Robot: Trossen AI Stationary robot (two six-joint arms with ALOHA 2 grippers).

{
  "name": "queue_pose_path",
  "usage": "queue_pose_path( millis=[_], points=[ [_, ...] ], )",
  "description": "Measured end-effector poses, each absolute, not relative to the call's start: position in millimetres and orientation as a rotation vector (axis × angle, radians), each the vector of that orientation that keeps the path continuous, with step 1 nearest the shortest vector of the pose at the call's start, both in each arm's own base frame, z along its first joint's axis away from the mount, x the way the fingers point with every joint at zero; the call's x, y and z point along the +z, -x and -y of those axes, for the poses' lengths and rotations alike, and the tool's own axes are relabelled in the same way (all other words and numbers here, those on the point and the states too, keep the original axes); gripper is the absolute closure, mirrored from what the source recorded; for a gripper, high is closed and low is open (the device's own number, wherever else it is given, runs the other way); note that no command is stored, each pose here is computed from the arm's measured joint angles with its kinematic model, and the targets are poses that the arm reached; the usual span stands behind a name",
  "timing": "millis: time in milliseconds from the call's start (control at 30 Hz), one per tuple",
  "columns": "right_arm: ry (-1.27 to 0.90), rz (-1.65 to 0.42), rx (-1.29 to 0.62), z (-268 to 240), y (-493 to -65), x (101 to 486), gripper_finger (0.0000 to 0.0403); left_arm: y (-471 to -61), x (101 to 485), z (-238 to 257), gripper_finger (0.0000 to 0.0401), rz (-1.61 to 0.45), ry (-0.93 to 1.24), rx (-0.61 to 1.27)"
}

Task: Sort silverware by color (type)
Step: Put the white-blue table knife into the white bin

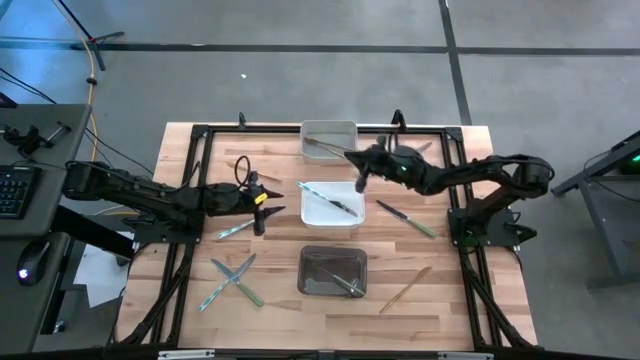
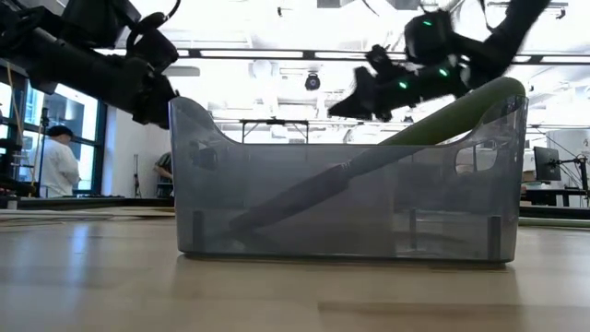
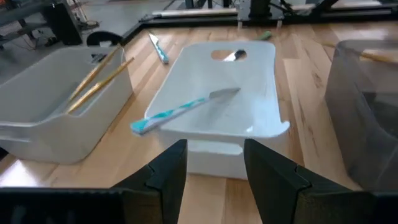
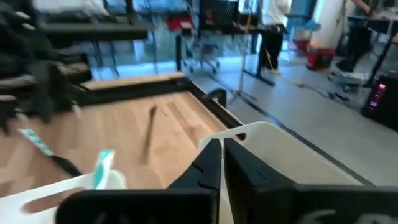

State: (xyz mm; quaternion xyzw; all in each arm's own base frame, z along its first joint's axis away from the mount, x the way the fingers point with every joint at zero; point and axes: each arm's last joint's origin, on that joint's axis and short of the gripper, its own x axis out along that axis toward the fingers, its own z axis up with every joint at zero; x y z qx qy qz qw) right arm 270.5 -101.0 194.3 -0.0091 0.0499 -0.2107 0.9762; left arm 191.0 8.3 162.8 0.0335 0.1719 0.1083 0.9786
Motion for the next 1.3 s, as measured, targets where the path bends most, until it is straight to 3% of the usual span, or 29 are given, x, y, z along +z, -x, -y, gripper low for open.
queue_pose_path(
  millis=[367, 600, 1000, 1300],
  points=[
    [0.023, -0.029, -0.406, 81.4, -229.7, 196.0, 0.0401, -194.5, 178.1, 13.5, 0.0285, -0.765, 0.076, 0.136],
    [0.037, -0.086, -0.345, 65.6, -226.6, 199.5, 0.0402, -176.5, 178.1, 33.9, 0.0277, -1.016, 0.210, 0.185],
    [0.044, -0.140, -0.258, 45.5, -230.4, 194.7, 0.0402, -160.8, 169.6, 77.5, 0.0234, -1.113, 0.274, 0.109],
    [0.050, -0.142, -0.271, 40.5, -231.2, 194.6, 0.0402, -161.2, 157.6, 92.2, 0.0229, -1.175, 0.382, 0.157]
  ],
)
